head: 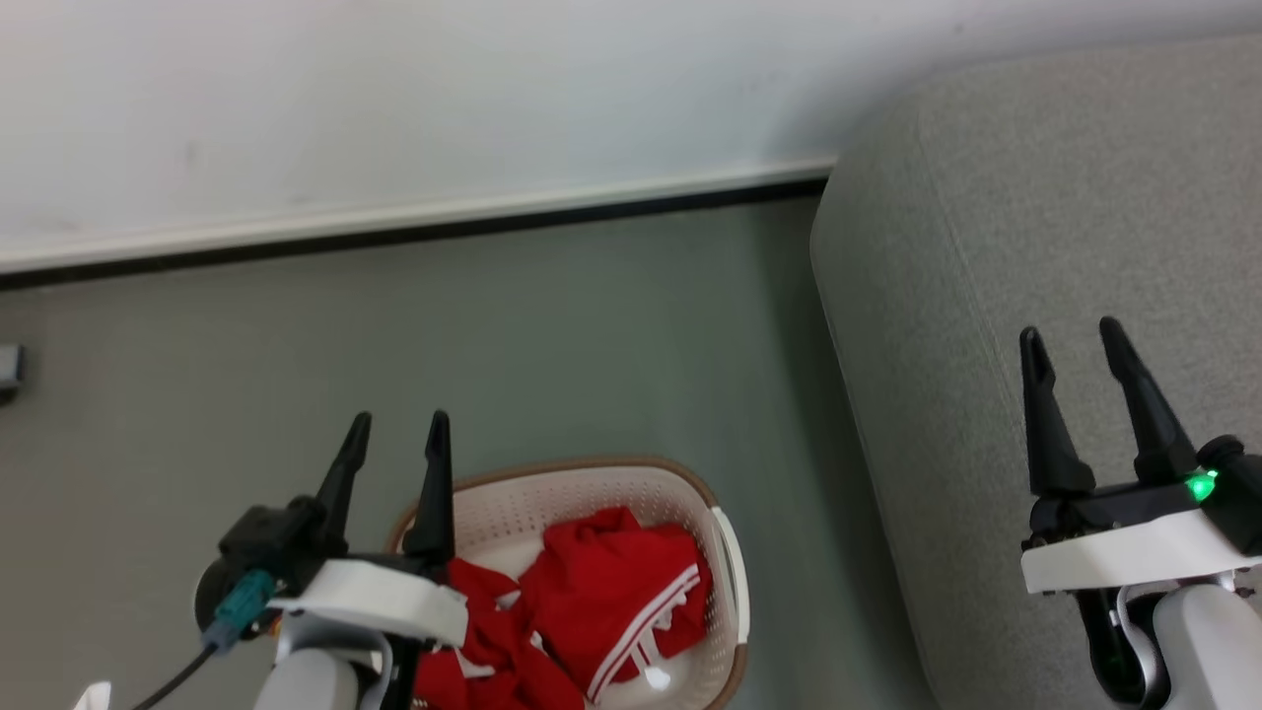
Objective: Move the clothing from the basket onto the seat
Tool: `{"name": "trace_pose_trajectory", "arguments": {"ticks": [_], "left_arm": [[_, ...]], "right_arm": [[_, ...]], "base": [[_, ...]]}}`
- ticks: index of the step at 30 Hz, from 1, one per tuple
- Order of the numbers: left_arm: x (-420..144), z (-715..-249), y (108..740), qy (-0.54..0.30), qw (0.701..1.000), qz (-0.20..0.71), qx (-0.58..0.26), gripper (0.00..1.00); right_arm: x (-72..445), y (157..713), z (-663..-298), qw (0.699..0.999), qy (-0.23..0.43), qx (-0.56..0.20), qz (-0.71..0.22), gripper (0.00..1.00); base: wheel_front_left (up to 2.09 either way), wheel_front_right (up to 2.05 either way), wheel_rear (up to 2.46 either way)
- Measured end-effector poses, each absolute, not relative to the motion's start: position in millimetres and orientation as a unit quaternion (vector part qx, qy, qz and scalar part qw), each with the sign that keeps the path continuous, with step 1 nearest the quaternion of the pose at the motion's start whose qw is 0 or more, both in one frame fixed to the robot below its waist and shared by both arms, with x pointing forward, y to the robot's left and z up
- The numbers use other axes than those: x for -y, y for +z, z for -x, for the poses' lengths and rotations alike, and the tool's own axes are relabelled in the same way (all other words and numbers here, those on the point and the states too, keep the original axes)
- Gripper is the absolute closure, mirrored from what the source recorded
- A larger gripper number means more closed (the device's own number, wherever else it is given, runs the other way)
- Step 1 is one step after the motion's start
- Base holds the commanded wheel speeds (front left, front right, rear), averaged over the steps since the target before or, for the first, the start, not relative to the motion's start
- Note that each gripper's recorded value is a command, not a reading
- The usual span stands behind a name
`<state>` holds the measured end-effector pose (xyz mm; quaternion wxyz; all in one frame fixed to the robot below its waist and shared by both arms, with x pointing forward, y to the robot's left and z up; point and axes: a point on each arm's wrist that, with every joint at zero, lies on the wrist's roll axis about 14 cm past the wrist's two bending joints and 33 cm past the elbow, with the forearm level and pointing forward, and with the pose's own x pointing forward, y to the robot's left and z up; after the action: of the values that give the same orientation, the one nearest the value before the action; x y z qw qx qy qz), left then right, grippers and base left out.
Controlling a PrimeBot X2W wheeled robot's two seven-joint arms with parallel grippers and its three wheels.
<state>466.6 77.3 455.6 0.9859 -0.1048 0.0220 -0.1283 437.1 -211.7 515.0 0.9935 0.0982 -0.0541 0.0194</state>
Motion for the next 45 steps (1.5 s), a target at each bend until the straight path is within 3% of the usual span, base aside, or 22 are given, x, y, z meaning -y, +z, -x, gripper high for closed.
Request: {"name": "trace_pose_trajectory", "arguments": {"ticks": [9, 19, 30, 35, 45], "left_arm": [[-48, -495, 386, -0.16, 0.976, 0.106, -0.104, 0.0], [-19, -490, 281, -0.207, 0.943, 0.093, -0.244, 0.0], [7, -471, 193, -0.264, 0.886, 0.055, -0.378, 0.0], [21, -447, 159, -0.303, 0.843, 0.024, -0.444, 0.0], [27, -432, 114, -0.347, 0.785, -0.03, -0.512, 0.0]], "right_arm": [[224, 498, -464, 0.994, 0.002, 0.047, -0.098, 0.0], [236, 488, -487, 0.994, -0.013, 0.057, -0.09, 0.0], [244, 469, -503, 0.996, -0.022, 0.051, -0.075, 0.0], [248, 462, -506, 0.996, -0.03, 0.049, -0.072, 0.0], [258, 444, -508, 0.997, -0.042, 0.029, -0.057, 0.0]], "base": [[0.0, 0.0, 0.0], [0.0, 0.0, 0.0], [0.0, 0.0, 0.0], [0.0, 0.0, 0.0], [0.0, 0.0, 0.0]]}}
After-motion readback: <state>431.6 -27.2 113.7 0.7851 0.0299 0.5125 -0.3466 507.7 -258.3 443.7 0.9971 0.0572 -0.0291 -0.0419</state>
